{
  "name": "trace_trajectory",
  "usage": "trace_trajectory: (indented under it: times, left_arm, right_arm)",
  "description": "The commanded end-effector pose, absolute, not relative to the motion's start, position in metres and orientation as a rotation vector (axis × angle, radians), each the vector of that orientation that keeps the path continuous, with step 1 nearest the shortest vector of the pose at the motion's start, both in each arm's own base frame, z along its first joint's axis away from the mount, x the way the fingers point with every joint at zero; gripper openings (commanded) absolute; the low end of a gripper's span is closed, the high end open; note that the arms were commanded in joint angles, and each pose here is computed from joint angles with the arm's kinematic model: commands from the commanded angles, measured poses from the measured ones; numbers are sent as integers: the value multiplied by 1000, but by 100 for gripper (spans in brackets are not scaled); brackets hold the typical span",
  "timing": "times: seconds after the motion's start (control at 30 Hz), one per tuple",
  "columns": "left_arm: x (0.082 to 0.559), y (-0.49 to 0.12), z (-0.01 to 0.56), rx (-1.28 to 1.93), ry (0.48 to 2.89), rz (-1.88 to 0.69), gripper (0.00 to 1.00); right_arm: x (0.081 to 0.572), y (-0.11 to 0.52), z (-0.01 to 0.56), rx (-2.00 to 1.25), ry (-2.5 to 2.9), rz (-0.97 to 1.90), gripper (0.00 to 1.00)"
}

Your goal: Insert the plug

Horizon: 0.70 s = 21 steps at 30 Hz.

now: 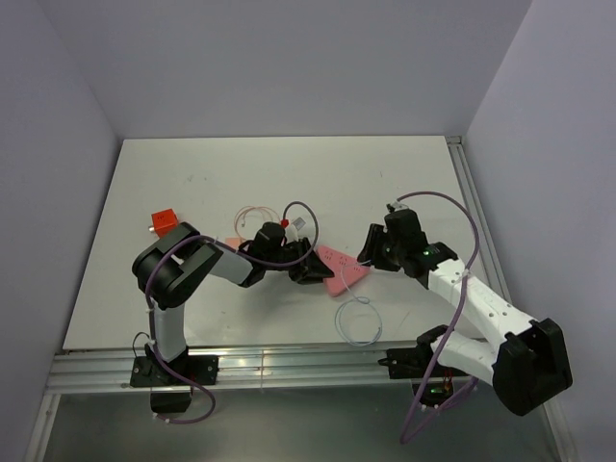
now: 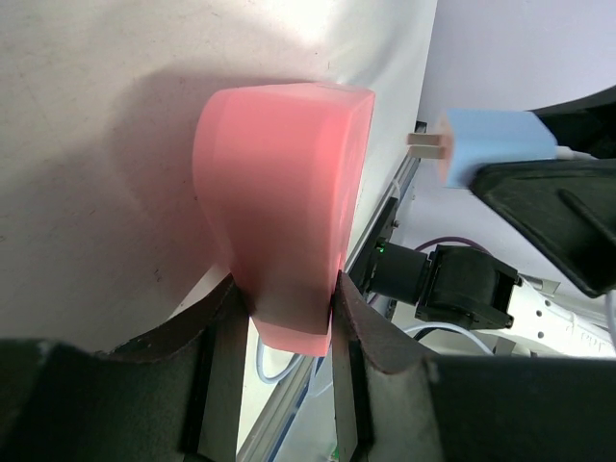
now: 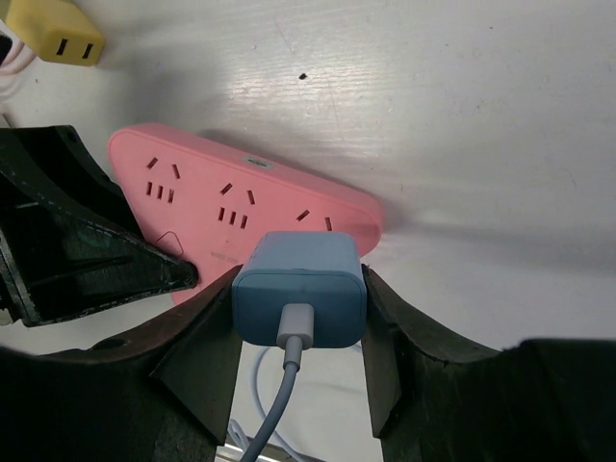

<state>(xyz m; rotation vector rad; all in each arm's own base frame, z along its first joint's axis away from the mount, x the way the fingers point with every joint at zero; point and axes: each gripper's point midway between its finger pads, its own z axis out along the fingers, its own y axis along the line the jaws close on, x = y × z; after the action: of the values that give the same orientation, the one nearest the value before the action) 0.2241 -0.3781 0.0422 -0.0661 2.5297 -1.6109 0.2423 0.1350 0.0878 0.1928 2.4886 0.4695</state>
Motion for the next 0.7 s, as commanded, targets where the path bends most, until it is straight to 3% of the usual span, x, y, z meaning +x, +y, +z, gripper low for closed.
trace_trajectory:
  times: [0.0,0.67]
  left_arm:
    - [185,-323,-53,-217,2878,-1202,0]
    - [186,-325,-47,-275,2842,-1232,0]
  right_arm:
    - [250,133,106,218,2436,455,0]
    - [242,155,69,307,2535,528,0]
